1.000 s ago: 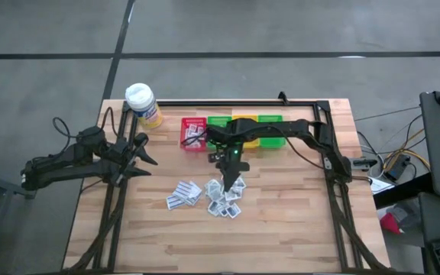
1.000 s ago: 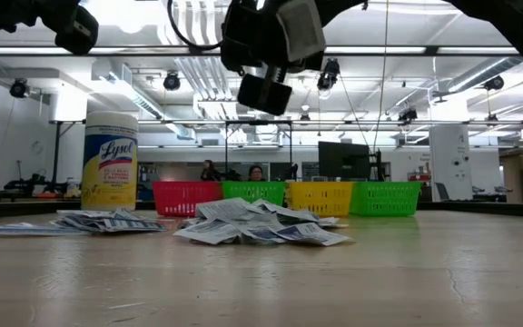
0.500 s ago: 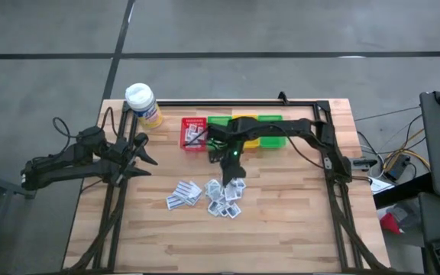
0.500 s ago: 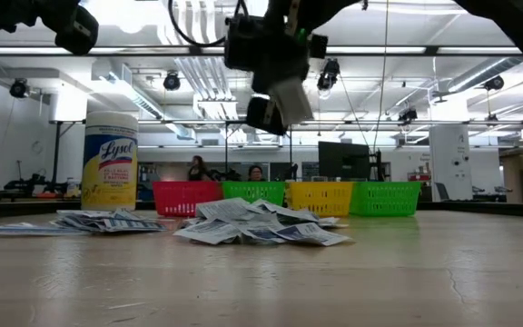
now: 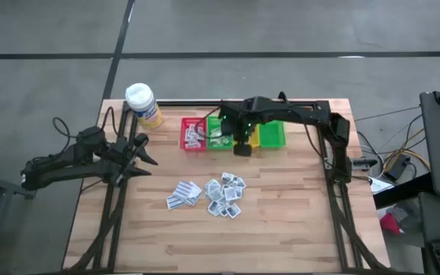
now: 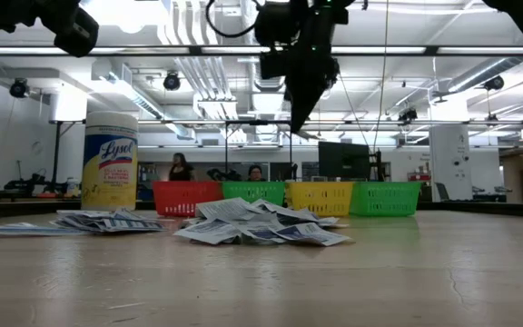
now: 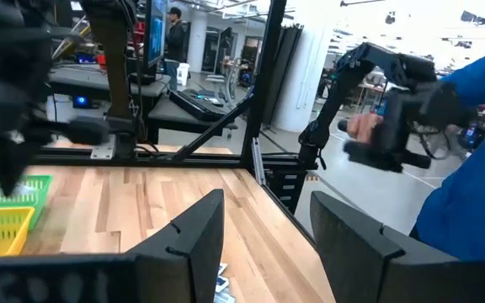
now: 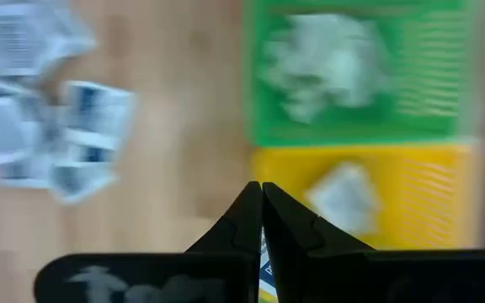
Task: Pick & Place First Aid Supplies
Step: Put the alcohol pad into the yellow bin
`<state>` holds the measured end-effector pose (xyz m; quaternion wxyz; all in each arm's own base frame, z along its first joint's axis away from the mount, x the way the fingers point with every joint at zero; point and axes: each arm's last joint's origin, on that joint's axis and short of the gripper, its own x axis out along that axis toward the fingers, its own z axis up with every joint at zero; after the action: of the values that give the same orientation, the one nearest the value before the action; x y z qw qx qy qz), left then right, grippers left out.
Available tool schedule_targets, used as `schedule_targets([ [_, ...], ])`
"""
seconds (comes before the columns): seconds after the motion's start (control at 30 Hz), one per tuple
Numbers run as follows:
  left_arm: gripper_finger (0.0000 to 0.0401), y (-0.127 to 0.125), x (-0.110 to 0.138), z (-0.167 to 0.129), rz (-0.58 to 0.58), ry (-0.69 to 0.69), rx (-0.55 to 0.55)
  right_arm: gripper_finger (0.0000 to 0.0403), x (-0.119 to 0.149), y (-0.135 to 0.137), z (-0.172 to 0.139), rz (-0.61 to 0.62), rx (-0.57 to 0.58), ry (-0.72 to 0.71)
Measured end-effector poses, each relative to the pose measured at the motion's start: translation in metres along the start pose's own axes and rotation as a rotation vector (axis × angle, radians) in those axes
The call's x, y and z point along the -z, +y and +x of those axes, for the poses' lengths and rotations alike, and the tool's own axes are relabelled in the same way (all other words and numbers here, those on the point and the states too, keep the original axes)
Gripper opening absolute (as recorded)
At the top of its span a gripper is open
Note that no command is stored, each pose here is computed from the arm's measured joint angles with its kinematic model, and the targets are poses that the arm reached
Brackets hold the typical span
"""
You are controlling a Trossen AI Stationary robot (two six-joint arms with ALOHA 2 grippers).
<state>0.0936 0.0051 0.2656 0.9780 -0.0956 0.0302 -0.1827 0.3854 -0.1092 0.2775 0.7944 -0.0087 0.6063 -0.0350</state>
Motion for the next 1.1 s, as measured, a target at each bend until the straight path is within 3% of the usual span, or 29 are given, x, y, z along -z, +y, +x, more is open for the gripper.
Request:
schedule_targets([
  [0.27,0.0175,0.0,0.0,0.0,0.0,0.0,0.0,0.0008,0.014,-0.049,-0.016,0.076,0.083,-0.048],
  [0.57,0.0175,0.0,0.0,0.0,0.002,0.0,0.0,0.0008,0.032,-0.09,-0.012,0.178,-0.009,-0.083],
  [0.73,0.0175,0.0,0.0,0.0,0.003,0.0,0.0,0.0008,0.034,-0.095,-0.004,0.199,-0.081,-0.129],
  [1.1,0.0175,0.0,0.0,0.0,0.004,0.0,-0.001,0.0008,0.058,-0.086,0.05,0.232,-0.124,-0.049],
])
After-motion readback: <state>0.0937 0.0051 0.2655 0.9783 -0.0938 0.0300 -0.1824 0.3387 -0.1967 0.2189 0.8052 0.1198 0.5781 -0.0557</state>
